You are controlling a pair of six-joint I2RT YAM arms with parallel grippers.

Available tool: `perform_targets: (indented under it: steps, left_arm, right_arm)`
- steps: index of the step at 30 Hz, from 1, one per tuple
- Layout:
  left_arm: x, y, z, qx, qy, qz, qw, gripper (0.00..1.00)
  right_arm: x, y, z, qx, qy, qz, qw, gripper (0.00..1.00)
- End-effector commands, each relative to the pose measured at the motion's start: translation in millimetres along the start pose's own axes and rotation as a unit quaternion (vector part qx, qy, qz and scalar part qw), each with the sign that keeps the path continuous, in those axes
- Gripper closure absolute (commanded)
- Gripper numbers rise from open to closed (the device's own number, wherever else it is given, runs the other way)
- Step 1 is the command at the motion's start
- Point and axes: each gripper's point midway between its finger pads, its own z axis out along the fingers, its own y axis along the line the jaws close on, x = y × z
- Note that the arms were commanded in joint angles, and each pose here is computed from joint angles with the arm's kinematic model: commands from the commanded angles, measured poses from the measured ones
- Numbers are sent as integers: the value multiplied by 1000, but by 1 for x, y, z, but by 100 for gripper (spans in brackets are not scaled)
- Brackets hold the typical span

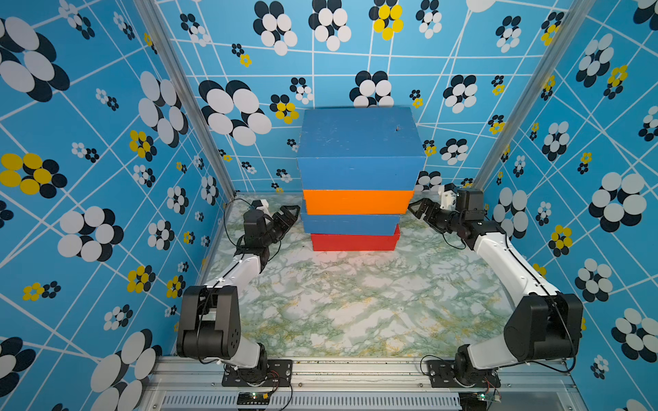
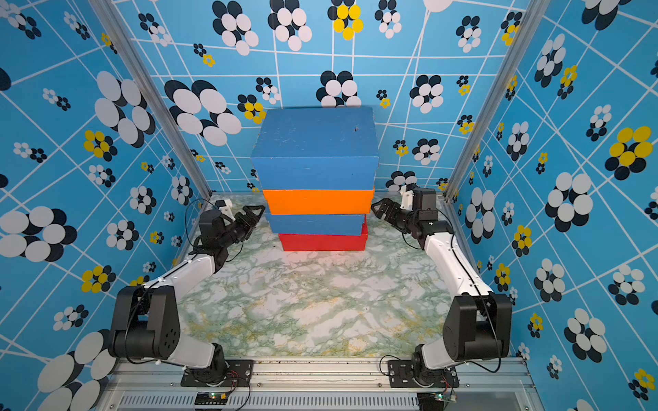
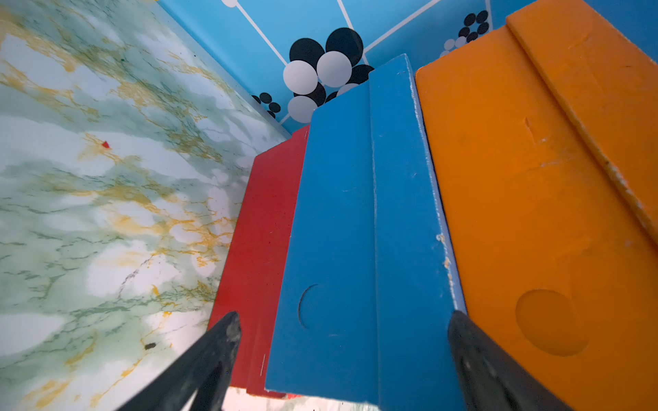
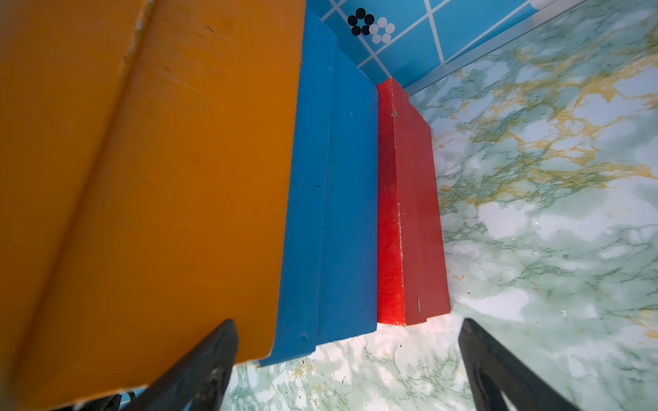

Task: Stack the shoeboxes
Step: Adjust the shoeboxes in the shoebox.

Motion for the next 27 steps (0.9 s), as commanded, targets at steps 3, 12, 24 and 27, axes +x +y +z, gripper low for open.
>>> perform_targets:
  steps: [3, 12, 24, 27]
  left_arm:
    - [3, 2, 4, 5, 2, 1, 1000, 8]
    - [2, 0, 4, 8, 3, 3, 1000, 8]
    - [3, -2, 1, 10, 3, 5, 1000, 8]
    - [5, 0, 1, 9, 4, 5, 1000, 8]
  right_arm:
    - [2, 13, 4, -16, 4, -9, 1000, 1]
    - [12, 12, 7, -12, 11, -8, 1000, 1]
    - [18, 3, 7, 5, 12, -11, 1000, 1]
    - [19, -7, 6, 28, 7, -9, 1000, 1]
